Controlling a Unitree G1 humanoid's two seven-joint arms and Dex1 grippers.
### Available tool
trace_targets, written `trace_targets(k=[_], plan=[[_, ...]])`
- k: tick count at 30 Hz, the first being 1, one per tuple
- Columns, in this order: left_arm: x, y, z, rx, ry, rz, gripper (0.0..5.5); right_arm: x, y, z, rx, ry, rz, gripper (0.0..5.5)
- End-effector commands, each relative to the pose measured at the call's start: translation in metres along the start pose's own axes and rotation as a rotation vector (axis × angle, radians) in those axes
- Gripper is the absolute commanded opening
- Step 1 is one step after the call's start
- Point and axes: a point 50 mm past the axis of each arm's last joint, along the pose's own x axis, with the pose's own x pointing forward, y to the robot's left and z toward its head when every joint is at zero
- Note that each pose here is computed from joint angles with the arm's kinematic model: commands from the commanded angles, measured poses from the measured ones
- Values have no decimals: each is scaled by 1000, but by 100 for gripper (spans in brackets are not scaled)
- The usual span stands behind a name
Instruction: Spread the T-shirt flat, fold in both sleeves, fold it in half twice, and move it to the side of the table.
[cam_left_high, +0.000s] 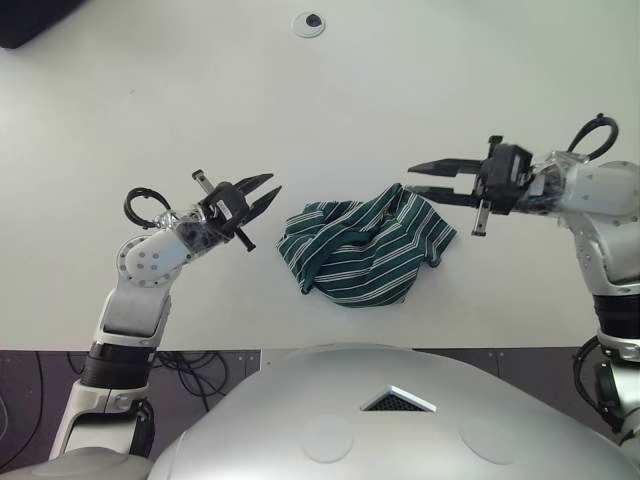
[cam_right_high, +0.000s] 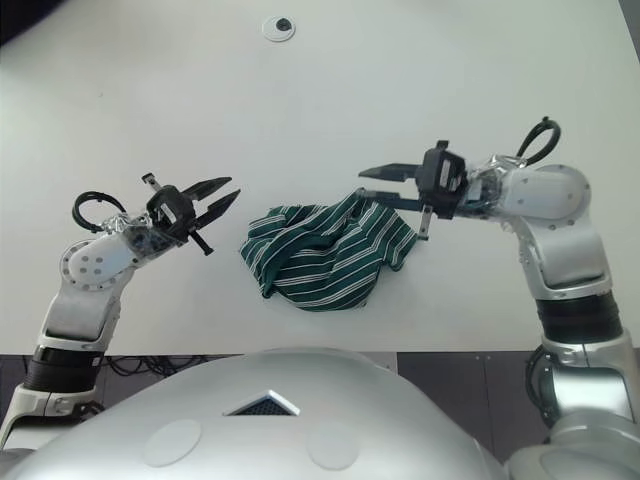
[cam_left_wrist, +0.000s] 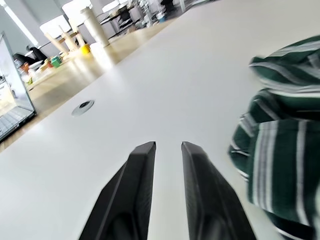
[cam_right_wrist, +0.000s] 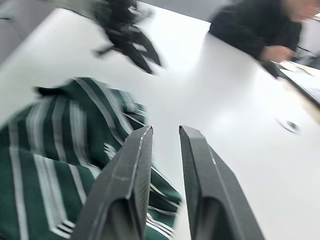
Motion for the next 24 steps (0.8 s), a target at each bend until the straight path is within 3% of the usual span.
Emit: trace_targets(k=[1, 8, 24], plan=[[-28, -21, -2, -63, -36, -137, 122, -3, -5, -1, -15, 20, -41, 98], [-54, -81, -28, -243, 6, -249, 219, 0, 1, -8, 0, 10, -49, 98], [-39, -121, -32, -305, -35, -225, 219, -1, 5, -12, -3, 19, -40, 98]])
